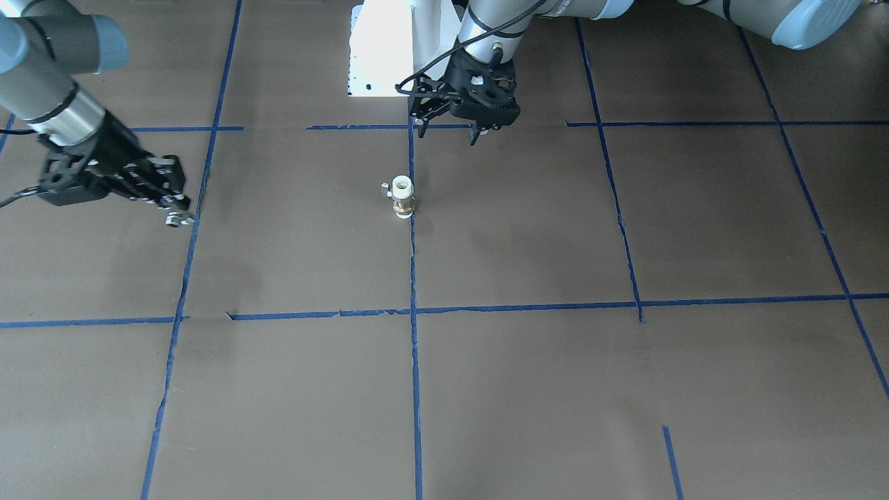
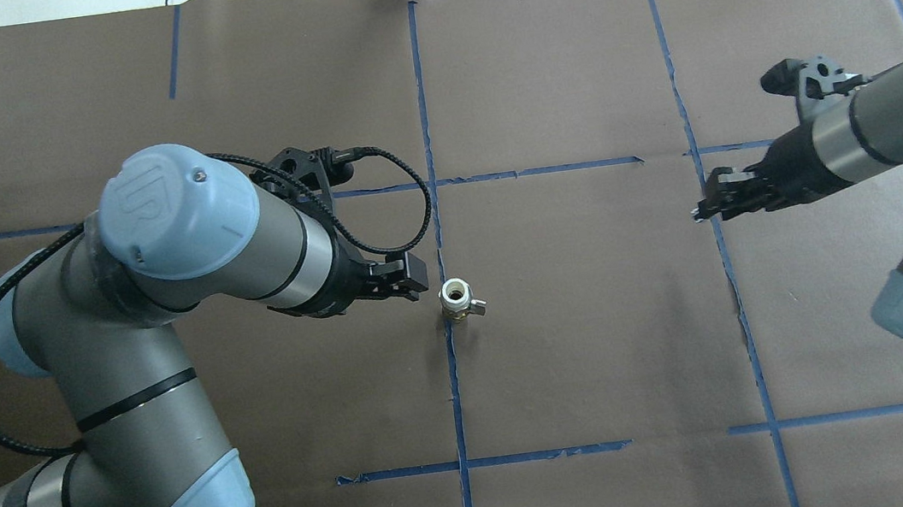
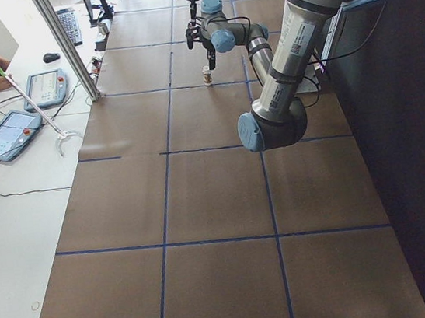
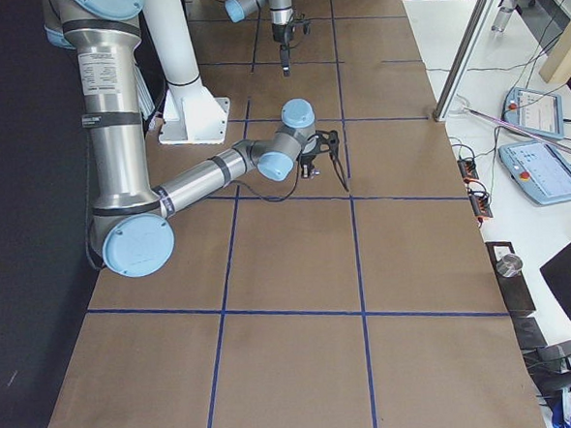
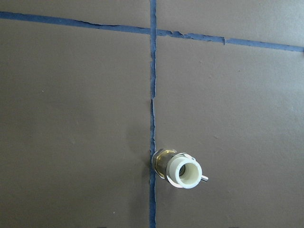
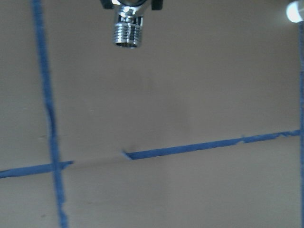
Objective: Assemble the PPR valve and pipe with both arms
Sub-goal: 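Carry the chrome tee with the right gripper toward the upright valve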
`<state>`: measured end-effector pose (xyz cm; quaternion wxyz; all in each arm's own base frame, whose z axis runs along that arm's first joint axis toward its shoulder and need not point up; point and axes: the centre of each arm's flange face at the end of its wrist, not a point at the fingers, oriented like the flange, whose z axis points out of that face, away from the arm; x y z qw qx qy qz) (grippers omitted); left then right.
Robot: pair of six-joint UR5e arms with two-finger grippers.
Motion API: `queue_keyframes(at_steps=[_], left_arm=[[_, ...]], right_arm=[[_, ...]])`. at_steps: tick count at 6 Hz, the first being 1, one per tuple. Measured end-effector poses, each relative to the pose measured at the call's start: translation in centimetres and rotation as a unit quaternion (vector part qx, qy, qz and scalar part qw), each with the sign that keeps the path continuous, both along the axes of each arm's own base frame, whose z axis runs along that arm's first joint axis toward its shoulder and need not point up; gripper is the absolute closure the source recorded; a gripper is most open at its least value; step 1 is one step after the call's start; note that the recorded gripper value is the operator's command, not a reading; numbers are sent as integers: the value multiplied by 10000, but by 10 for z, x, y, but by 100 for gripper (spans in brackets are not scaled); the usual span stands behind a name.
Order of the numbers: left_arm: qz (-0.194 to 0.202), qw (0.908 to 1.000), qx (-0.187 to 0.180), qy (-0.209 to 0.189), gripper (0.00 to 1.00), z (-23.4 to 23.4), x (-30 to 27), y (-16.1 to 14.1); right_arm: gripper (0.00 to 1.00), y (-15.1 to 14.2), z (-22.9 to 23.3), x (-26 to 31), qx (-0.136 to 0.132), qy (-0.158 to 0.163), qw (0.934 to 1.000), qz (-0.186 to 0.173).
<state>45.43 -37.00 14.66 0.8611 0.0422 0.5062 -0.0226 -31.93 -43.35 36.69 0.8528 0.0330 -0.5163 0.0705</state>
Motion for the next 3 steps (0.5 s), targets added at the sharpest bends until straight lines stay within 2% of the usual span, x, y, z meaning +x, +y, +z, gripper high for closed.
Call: queue_keyframes(at_steps=[1,2,3], left_arm=[[-13,10000,-11,-32,12,13,-14,6],[-22,9999,-55,-117,12,31,-25,11],[-27,9997,-103,-207,12,47,-33,15]], right_arm=[[100,7,-54,-48,-250,-275,9992,165],[100,19,-108,-95,-510,-400,9974,302],[100,33,-157,-135,-725,-378,9957,438]])
